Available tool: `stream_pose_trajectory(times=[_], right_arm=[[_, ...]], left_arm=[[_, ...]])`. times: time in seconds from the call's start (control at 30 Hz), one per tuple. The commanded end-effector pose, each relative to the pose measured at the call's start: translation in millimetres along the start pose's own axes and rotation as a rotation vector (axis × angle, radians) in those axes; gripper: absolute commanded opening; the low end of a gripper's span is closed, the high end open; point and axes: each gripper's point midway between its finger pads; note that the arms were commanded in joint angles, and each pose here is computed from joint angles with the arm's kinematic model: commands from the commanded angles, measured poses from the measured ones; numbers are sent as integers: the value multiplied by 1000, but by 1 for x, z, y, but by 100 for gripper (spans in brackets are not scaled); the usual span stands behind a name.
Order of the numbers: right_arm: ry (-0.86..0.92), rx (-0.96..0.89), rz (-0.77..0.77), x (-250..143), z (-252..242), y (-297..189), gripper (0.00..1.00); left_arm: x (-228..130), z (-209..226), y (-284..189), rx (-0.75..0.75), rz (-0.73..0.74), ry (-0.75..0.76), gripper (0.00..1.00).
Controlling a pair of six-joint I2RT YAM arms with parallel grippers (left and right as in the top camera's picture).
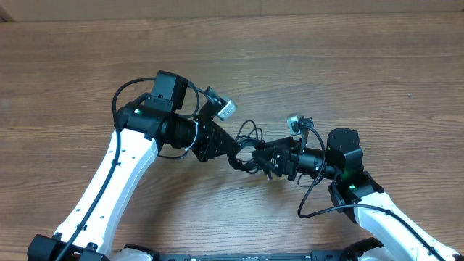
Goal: Untangle cables
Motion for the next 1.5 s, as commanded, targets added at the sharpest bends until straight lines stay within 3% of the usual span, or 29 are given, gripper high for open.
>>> stream_pose_trajectory(times=[0.0,0.07,0.13,0.2,0.37,0.6,0.73,0.83,0.97,1.03,1.13,1.17,1.4,1.43,1.47], right_arm=[[-24,70,37,-3,16,0,26],[-10,63,37,-4,14,0,13],[36,43,26,-2,11,0,4],[127,7,-5,3,4,1,4],[265,-63,-78,14,-9,0,4],[389,-112,-142,22,-20,-2,4],[435,-109,-145,22,-20,-2,5],[473,-105,-146,22,-20,-2,7],[502,-98,-151,23,-19,-2,7],[507,-90,-157,25,-17,-2,7],[500,-81,-155,26,-15,-2,7],[501,-80,-152,25,-15,-2,7],[500,-75,-146,25,-14,-1,8],[500,-75,-146,25,-14,-1,14],[500,-75,-146,25,-14,-1,31]], left_arm=[[8,-14,-2,-47,-29,115,4],[9,-10,-2,-30,-30,120,7],[11,-1,-2,19,-27,65,22],[13,13,-2,92,-28,-40,29],[13,41,-7,254,-51,-355,30],[9,34,-1,242,-27,-380,21],[8,34,5,276,-9,-373,21],[5,41,8,360,-1,-421,26],[8,34,21,354,-5,-390,34],[9,30,28,349,0,-366,32],[7,32,31,393,7,-356,7],[6,36,29,422,4,-368,4],[5,53,20,527,-32,-464,4],[5,54,20,535,-43,-500,4],[4,55,19,545,-55,-545,4]])
Point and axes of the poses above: each gripper's point midway between its finger pads, its own y axis out along the fingers, its own z axis along the line the jaws close on, x = y × z, and after that the axes turned 7 degrees about y, right-handed
